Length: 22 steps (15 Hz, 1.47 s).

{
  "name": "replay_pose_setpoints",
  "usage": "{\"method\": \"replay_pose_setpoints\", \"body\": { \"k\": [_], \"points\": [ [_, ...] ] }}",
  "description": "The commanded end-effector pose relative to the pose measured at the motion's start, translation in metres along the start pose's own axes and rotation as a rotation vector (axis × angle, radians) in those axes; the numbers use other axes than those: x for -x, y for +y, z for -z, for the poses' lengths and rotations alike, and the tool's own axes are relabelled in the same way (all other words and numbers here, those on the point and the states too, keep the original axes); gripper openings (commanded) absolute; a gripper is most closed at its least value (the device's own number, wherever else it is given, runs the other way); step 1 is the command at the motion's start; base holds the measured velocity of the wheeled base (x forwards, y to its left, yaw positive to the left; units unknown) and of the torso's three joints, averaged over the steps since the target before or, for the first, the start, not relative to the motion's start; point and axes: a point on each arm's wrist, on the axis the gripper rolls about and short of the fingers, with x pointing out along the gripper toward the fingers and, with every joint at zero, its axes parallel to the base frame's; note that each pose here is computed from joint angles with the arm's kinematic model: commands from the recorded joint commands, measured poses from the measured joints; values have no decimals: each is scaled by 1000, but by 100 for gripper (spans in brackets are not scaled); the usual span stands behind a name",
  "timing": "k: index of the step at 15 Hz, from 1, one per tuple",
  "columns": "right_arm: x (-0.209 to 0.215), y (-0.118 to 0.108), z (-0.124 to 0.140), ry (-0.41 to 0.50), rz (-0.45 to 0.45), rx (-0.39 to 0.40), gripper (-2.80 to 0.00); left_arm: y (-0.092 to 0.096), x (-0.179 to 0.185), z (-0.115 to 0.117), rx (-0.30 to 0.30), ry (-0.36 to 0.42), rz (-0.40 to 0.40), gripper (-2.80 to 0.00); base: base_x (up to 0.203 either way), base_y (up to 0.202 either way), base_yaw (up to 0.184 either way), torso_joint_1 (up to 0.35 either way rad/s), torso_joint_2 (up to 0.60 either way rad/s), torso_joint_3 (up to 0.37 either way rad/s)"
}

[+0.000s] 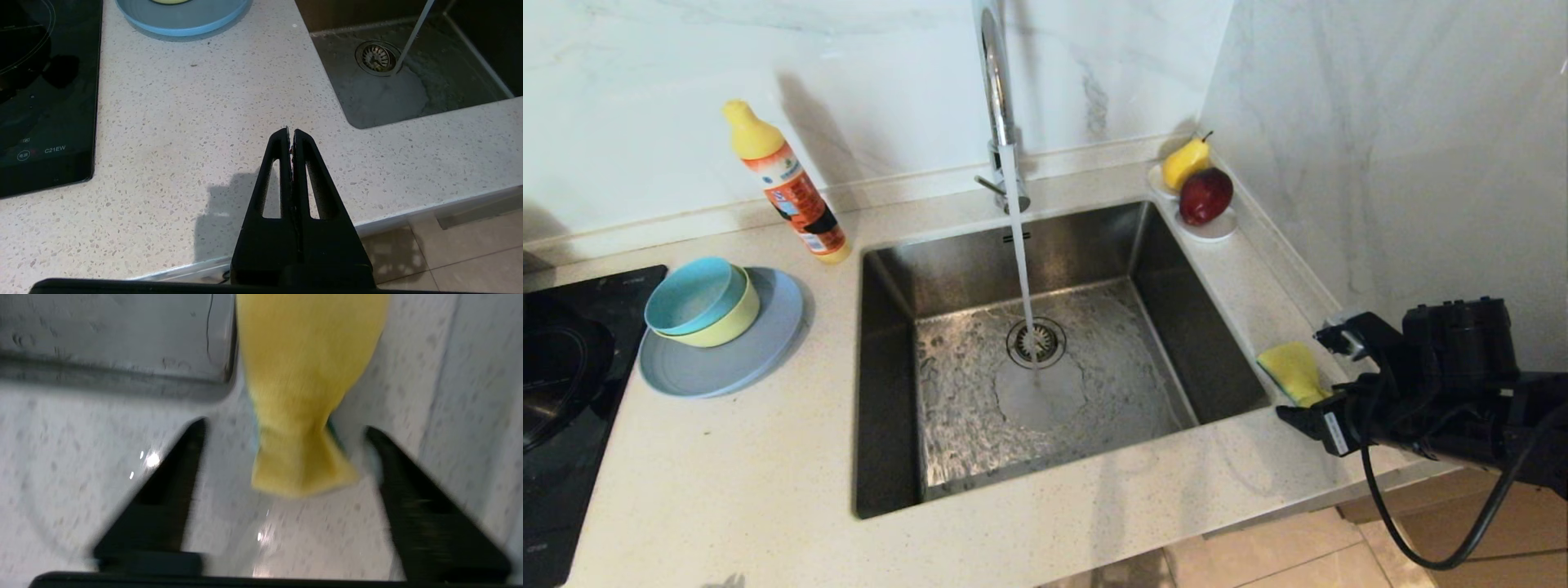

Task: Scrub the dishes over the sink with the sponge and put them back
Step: Pick up a bowl and the sponge

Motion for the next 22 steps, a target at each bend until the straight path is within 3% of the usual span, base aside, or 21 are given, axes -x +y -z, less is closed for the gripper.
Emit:
{"method": "replay_pose_setpoints", "body": {
  "k": [1,6,13,16,19,22],
  "points": [
    [-5,0,3,12,2,3,-280,0,-1,4,0,16,-1,-280,0,0,0,0,0,0],
    [-5,-9,3,8,11,8,-280,0,-1,4,0,16,0,-280,0,0,0,0,0,0],
    [40,-10,-16,-52,7,18,-280,0,-1,4,0,16,1,-280,0,0,0,0,0,0],
    [87,4,-29,-95,-56,55,-280,0,-1,4,-1,16,0,-280,0,0,0,0,0,0],
    [128,27,-38,-122,-175,107,-280,0,-1,4,0,16,-1,-280,0,0,0,0,0,0],
    [149,48,-44,-173,-278,66,-280,0,-1,4,1,16,1,-280,0,0,0,0,0,0]
  ]
}}
